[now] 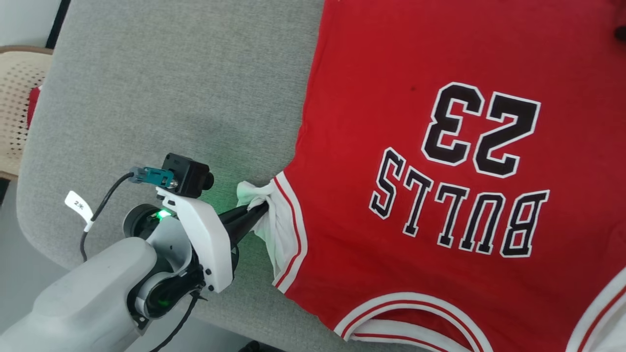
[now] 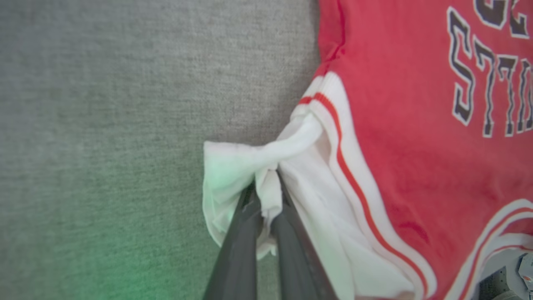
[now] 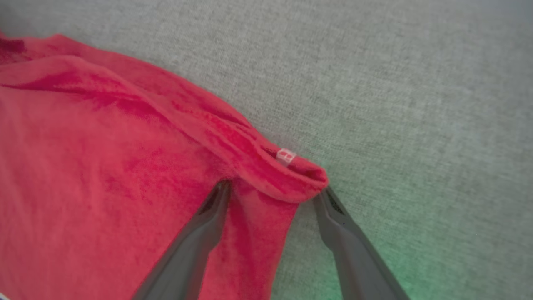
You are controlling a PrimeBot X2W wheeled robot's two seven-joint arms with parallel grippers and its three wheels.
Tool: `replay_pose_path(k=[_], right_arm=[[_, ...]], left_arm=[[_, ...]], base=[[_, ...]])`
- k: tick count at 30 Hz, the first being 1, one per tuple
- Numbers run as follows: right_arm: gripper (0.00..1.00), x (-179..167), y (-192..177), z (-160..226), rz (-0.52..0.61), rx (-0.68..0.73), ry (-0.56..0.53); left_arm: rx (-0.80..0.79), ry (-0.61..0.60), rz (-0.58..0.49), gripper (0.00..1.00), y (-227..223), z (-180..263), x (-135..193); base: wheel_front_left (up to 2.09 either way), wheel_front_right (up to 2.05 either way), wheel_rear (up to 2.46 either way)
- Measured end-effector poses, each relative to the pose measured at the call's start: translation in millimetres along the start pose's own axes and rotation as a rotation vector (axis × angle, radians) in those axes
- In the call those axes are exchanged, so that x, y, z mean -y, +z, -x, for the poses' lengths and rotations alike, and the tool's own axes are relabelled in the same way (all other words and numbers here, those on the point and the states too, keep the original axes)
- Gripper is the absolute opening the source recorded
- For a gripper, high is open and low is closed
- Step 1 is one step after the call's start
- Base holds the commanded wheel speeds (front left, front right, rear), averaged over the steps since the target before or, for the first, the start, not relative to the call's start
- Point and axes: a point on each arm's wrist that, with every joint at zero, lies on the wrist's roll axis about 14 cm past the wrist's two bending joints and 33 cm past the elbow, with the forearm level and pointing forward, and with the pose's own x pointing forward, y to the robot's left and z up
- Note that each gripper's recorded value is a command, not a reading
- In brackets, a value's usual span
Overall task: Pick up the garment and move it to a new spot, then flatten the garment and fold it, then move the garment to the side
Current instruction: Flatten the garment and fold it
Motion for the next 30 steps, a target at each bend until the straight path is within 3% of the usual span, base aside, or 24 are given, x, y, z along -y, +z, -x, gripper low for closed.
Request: replay_pose_path(k=[1, 2, 3, 16, 23, 30], right_arm=[[1.00, 0, -2, -1, -0.005, -0.025, 0.001], [0.38, 1, -3, -1, -0.007, -0.045, 0.001], [0.00, 0, -4, 0, -0.002, -0.055, 0.000], [0.00, -1, -25, 39, 0.070, -0.022, 0.006], [0.00, 6, -77, 81, 0.088, -0.040, 0.032], [0.00, 17, -132, 117, 0.029, -0.062, 0.039]], left_arm=[[-0.001, -0.001, 0.003, 0.00, 0, -1, 0], [0.001, -0.001, 0.004, 0.00, 0, -1, -1], [0.000, -0.003, 0.007, 0.00, 0, -2, -1], [0.027, -0.018, -0.013, 0.00, 13, -7, -5], [0.044, -0.012, -0.042, 0.00, 25, -6, -6], [0.056, -0.019, -0.089, 0.00, 39, -6, 1]], base=[[0.00, 0.00, 0.00], [0.00, 0.00, 0.00], [0.00, 0.00, 0.00], [0.00, 0.00, 0.00], [0.00, 0.00, 0.00], [0.00, 0.00, 0.00]])
